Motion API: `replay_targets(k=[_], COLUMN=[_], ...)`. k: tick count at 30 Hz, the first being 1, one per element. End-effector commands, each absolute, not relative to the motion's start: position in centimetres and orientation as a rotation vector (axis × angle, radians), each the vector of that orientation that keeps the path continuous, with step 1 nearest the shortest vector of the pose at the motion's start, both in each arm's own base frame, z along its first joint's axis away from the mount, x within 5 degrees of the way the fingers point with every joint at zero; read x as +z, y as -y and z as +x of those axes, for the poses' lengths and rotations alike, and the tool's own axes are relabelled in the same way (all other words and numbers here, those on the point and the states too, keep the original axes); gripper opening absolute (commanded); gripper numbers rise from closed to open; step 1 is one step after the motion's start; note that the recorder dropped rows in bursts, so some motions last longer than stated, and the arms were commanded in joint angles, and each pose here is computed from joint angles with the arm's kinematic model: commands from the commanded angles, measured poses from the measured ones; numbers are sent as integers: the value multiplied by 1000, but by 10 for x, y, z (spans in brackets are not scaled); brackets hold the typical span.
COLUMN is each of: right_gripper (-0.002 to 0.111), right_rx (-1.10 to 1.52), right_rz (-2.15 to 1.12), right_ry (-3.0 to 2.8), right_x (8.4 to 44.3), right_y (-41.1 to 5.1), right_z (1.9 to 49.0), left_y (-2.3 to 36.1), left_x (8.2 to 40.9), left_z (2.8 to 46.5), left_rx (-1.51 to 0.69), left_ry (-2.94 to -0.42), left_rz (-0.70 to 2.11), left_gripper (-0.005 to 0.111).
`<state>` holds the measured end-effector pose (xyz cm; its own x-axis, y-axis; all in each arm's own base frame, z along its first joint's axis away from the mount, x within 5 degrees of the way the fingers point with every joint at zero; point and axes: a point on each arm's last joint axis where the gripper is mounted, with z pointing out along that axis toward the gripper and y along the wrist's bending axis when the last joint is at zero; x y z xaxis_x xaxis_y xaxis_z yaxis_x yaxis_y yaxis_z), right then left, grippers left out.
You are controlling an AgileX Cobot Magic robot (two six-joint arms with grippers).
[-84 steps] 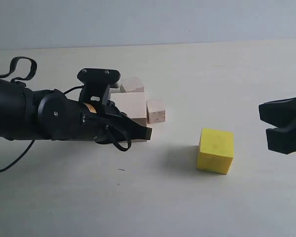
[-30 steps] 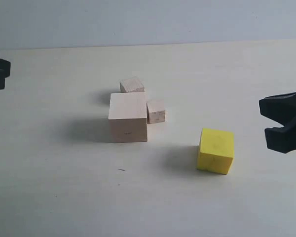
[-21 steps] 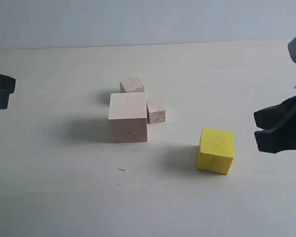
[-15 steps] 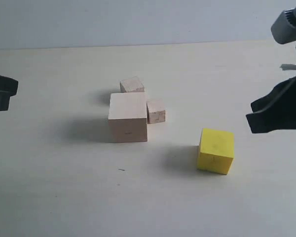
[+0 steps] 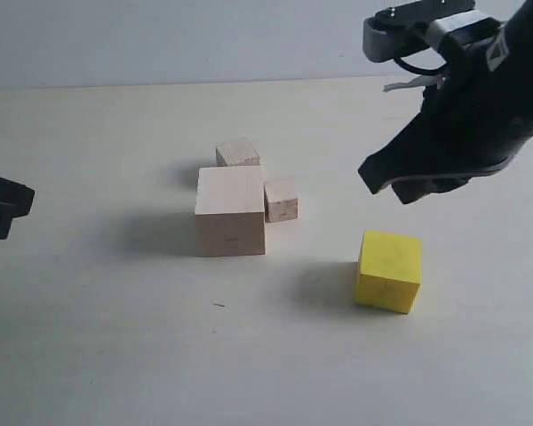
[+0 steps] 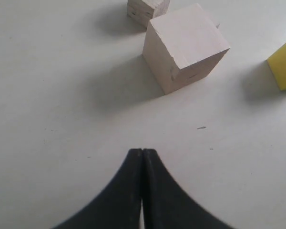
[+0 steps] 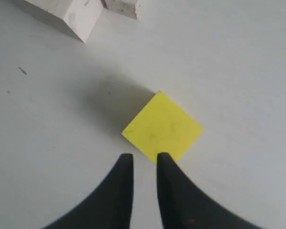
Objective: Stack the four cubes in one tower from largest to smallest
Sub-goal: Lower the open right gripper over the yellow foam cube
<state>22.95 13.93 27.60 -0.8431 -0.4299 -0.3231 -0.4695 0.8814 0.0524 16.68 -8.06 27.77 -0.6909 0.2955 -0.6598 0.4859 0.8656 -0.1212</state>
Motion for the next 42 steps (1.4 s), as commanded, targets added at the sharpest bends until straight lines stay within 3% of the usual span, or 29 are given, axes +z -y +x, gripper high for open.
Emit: replay_targets(k=[1,3,6,19,42], right_gripper=[50,64,73,73,78], right_rx=[240,229,221,102,58], right_rz=[-449,-328,-243,201,254], right_ry=[-2863,-2898,-2934,-2991,-3010], right_x=[264,257,250,218,184], right_y=[-148,-149,-150,-152,-158], right_z=[237,241,244,260,275], left_y=[80,80,80,81,83], left_x=[276,276,276,277,276], left_z=[166,166,166,166,165], left_rx=[-379,-379,-379,-406,-444], left_ry=[-2391,-2391,-2391,-2392,-2406], left_rz=[550,550,550,533,515], left_gripper=[0,0,0,0,0])
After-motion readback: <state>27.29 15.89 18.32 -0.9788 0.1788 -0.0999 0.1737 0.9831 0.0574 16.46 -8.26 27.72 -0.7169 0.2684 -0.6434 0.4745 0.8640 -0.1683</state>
